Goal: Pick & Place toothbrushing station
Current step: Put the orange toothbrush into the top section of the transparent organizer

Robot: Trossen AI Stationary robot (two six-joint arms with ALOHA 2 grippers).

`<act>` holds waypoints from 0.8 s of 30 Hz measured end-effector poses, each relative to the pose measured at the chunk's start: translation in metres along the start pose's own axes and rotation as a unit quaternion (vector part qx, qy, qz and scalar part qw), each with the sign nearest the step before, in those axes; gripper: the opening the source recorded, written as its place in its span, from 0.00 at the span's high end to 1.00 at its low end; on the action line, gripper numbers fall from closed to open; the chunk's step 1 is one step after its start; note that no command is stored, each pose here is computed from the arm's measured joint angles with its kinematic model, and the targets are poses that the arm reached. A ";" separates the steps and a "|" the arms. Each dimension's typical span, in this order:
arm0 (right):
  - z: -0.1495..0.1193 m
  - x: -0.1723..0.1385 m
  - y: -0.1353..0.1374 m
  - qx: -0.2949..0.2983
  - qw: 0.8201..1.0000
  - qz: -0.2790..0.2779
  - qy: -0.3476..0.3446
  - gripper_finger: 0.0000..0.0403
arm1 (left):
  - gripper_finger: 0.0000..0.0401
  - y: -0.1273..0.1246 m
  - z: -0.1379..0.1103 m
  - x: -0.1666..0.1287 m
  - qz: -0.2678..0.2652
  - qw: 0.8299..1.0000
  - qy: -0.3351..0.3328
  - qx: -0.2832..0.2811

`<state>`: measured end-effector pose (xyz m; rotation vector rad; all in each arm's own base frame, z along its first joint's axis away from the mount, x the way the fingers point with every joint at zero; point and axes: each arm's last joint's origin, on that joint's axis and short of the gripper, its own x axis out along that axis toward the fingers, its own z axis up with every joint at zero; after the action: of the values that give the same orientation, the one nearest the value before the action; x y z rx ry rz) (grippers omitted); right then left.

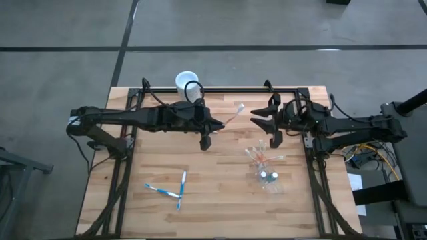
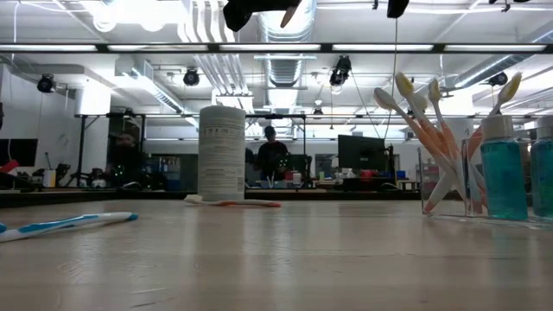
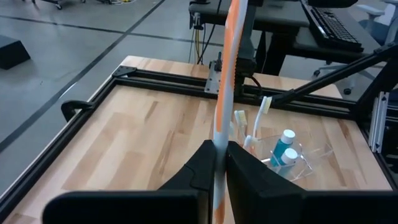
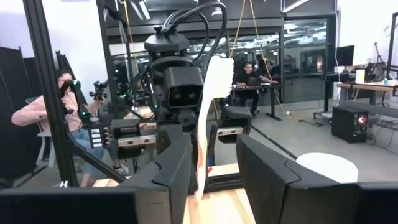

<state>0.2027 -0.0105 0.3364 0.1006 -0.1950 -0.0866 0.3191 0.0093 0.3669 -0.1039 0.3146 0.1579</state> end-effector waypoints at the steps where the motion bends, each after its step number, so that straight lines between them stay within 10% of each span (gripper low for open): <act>1: 0.000 0.001 0.000 -0.001 1.000 0.000 0.001 0.66 | 0.93 0.000 0.000 0.000 0.000 1.000 0.000 0.000; 24: 0.004 0.004 -0.001 -0.050 0.998 -0.025 -0.028 0.51 | 0.94 0.000 0.000 0.000 -0.001 1.000 0.000 -0.001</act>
<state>0.2056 -0.0121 0.3410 0.0039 -0.2436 -0.1485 0.3191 0.0092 0.3668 -0.1055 0.3151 0.1553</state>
